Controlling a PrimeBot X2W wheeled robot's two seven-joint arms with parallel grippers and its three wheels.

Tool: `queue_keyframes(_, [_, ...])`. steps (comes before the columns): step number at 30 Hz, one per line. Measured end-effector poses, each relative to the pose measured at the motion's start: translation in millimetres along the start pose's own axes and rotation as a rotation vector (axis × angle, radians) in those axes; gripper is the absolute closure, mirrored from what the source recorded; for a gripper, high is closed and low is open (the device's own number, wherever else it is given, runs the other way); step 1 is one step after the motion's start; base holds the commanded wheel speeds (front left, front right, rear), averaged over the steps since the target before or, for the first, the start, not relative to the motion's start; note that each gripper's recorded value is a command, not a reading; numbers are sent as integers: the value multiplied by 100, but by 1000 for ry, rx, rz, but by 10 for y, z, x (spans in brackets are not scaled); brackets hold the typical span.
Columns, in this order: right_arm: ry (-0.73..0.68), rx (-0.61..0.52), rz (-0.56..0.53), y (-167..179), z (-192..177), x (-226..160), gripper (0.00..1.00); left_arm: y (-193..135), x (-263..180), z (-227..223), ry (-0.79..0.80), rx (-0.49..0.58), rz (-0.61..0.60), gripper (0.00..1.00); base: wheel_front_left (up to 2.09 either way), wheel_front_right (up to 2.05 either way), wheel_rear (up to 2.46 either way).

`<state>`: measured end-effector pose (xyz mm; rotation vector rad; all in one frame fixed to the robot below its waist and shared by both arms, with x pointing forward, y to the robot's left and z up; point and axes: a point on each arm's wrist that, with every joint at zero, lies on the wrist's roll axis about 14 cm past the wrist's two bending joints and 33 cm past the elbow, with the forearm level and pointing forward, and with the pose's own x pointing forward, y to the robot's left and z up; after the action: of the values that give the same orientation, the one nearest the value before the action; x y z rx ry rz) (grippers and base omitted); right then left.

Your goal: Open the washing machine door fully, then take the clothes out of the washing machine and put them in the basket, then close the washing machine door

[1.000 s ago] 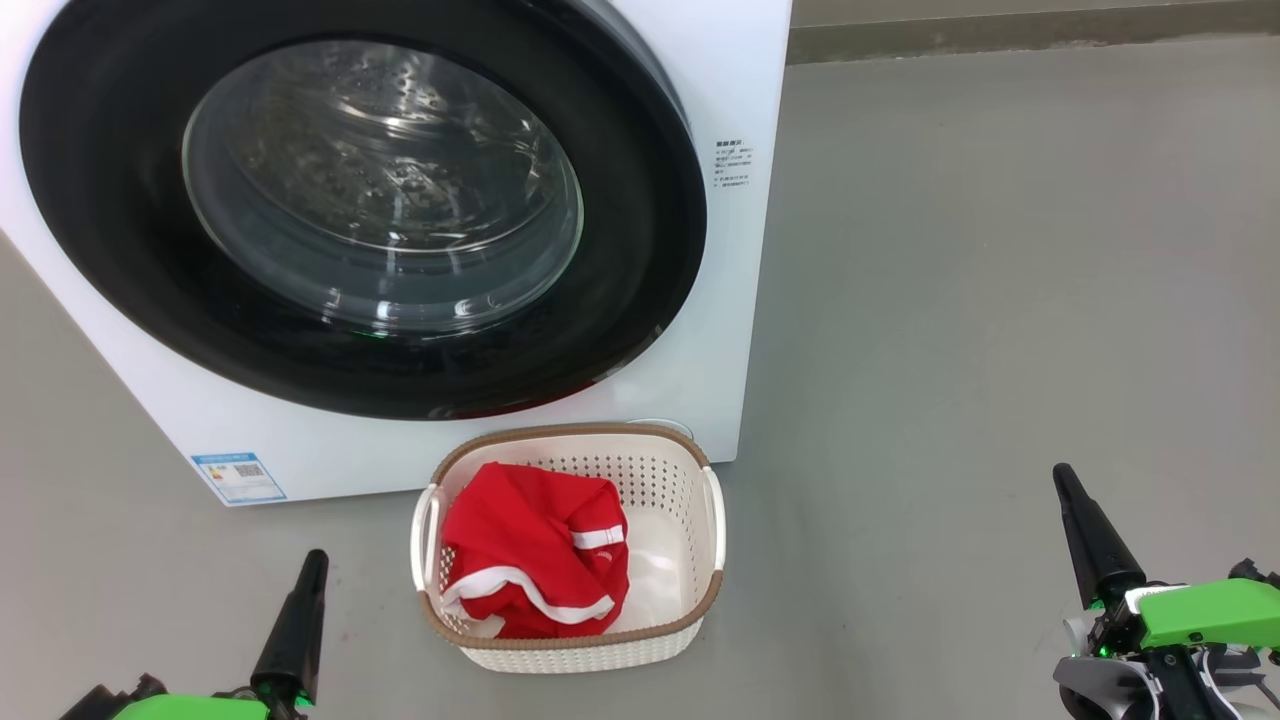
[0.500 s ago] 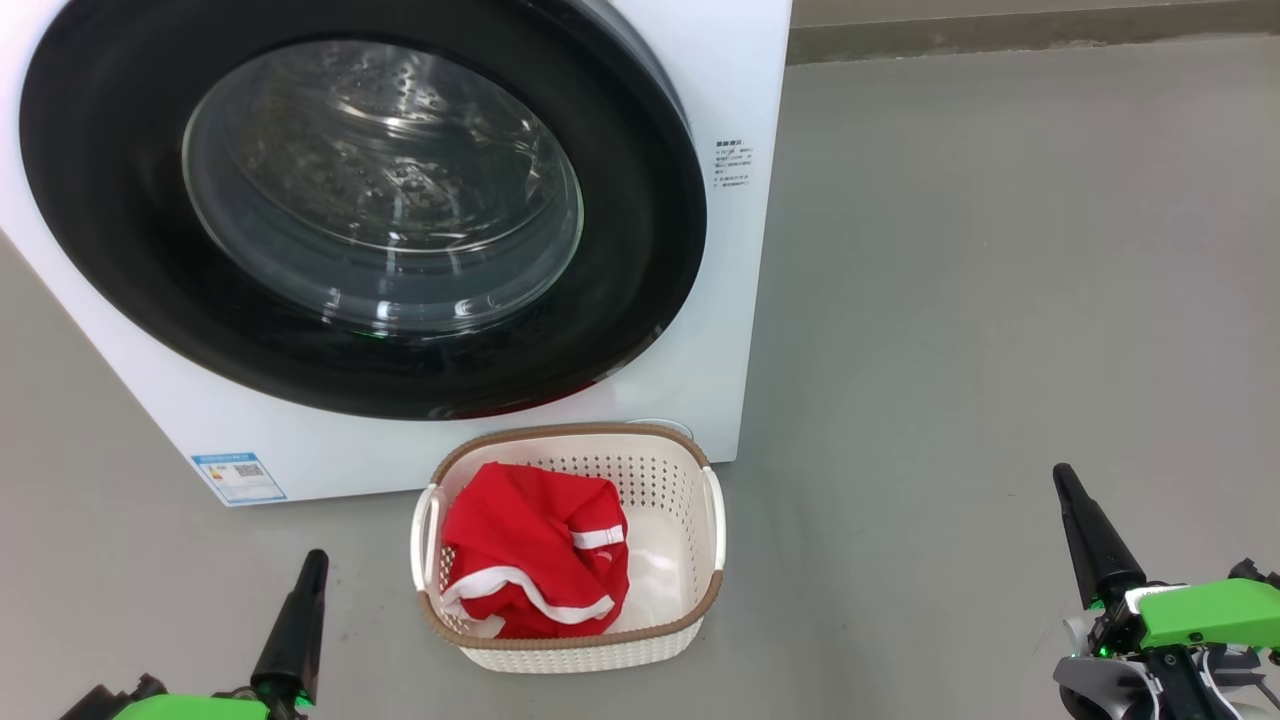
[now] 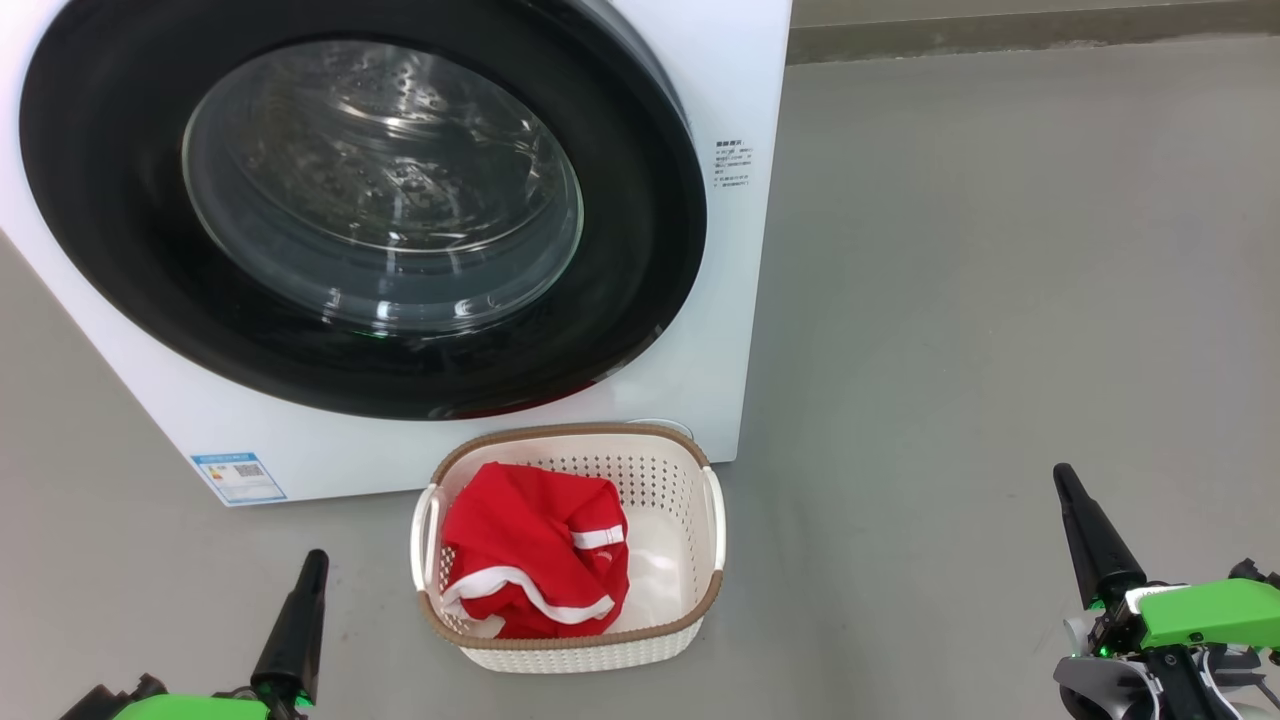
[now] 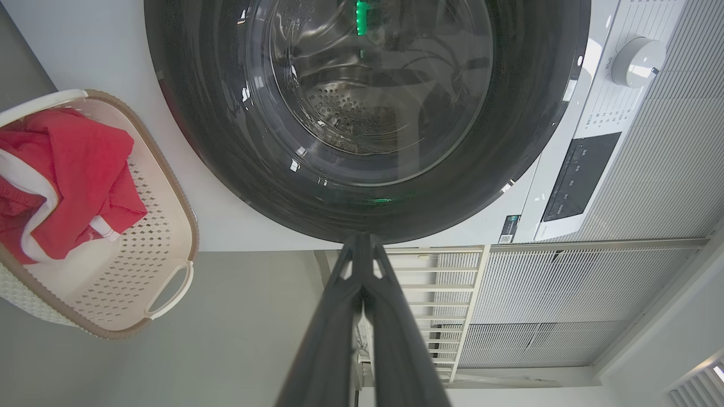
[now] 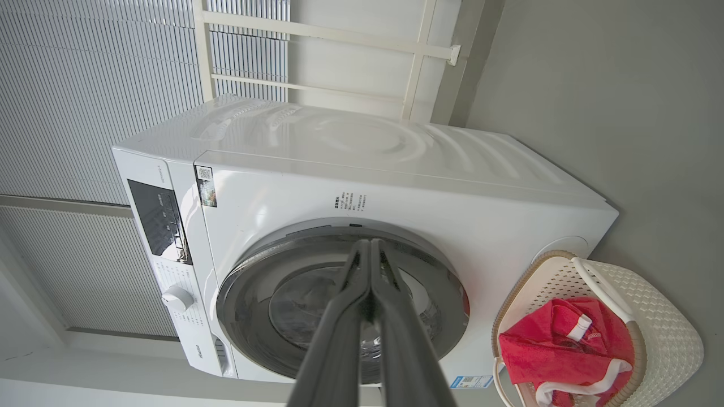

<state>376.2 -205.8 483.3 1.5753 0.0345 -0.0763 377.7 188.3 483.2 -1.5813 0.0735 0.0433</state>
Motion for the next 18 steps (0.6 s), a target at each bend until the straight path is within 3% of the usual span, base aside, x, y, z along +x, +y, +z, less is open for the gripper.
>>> queue_keyframes(18, [-1, 0, 0, 0, 2, 0, 100, 0, 0, -1, 0, 0, 0, 100, 0, 0, 0])
